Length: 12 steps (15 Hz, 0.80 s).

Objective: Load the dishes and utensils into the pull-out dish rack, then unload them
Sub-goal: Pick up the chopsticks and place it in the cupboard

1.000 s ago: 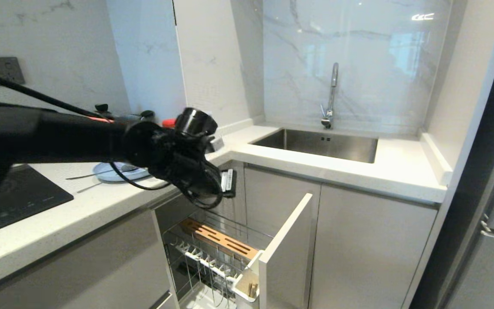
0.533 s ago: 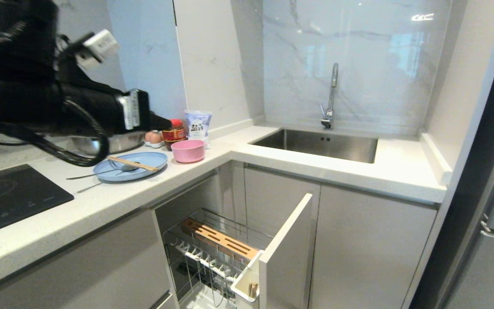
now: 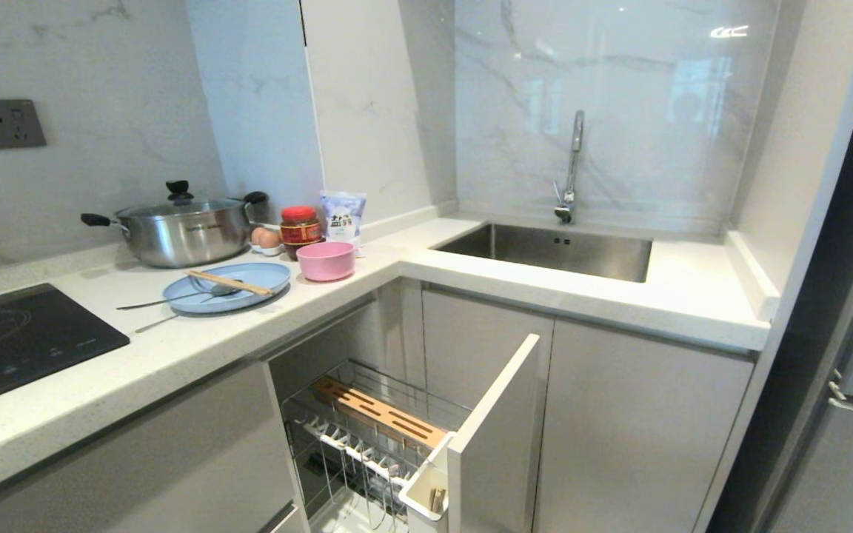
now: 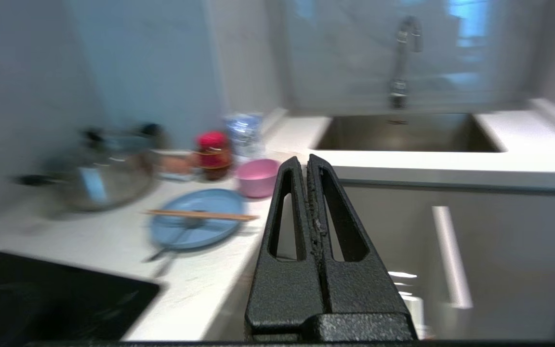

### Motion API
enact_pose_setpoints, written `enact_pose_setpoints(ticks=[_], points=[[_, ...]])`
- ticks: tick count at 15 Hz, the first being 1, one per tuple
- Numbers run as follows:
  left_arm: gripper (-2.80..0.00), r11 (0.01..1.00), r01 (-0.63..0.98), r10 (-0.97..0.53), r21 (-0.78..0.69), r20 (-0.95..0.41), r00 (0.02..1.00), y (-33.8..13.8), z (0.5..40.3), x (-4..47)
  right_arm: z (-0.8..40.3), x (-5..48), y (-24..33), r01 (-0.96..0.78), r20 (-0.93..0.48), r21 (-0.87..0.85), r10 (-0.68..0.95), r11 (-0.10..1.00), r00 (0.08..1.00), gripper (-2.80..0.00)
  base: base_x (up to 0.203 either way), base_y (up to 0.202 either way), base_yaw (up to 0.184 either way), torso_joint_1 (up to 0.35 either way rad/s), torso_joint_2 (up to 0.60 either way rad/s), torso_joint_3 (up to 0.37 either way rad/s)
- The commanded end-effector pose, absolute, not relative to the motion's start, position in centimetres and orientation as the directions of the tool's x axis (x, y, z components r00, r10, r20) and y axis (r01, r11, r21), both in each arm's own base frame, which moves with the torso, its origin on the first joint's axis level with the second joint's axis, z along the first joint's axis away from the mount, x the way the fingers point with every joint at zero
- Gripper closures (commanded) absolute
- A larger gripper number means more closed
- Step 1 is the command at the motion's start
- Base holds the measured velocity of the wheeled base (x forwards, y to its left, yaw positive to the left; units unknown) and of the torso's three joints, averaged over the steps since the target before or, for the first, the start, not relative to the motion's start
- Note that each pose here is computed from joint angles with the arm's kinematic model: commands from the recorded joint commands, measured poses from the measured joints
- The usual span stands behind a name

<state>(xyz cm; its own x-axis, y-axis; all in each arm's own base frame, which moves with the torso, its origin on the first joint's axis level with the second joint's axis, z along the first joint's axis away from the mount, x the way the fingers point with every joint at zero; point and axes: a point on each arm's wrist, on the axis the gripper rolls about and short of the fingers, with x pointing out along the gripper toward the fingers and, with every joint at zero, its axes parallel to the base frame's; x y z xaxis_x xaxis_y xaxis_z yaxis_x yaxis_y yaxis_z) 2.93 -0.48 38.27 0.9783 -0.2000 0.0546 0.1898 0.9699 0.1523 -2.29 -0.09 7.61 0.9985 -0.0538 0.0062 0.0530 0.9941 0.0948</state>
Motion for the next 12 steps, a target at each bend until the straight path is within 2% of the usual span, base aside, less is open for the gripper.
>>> enact_pose_setpoints(ticks=[1,4,6,8,10,12], points=[[0.00,0.966,0.086,-0.129,0.245,0.165,0.978,-0.6,35.3,-4.5,7.6,-2.3,-0.1,0.053,0.009,0.095,-0.054,0.994,0.999,0.00,0.000,0.000,0.000,0.000,0.00,0.000],[0.00,0.957,-0.008,-0.039,0.289,0.155,0.987,-1.1,28.9,-8.3,7.6,-2.3,-0.1,0.053,0.010,0.095,-0.055,0.994,0.998,0.00,0.000,0.000,0.000,0.000,0.00,0.000],[0.00,0.969,-0.059,0.033,0.241,0.110,0.993,-1.1,25.2,-8.3,7.6,-2.3,-0.1,0.052,0.010,0.095,-0.054,0.994,0.999,0.00,0.000,0.000,0.000,0.000,0.00,0.000],[0.00,0.992,-0.086,0.078,0.093,0.092,0.993,-0.8,24.8,-7.8,7.6,-2.3,-0.1,0.053,0.011,0.095,-0.054,0.994,0.998,0.00,0.000,0.000,0.000,0.000,0.00,0.000],[0.00,0.984,-0.061,0.049,0.166,0.074,0.996,-0.5,23.6,-7.7,7.6,-2.3,-0.1,0.053,0.009,0.095,-0.055,0.994,0.998,0.00,0.000,0.000,0.000,0.000,0.00,0.000],[0.00,0.983,-0.036,0.021,0.178,0.081,0.996,-0.3,21.3,-8.3,7.6,-2.3,-0.1,0.054,0.011,0.095,-0.055,0.994,0.998,0.00,0.000,0.000,0.000,0.000,0.00,0.000]])
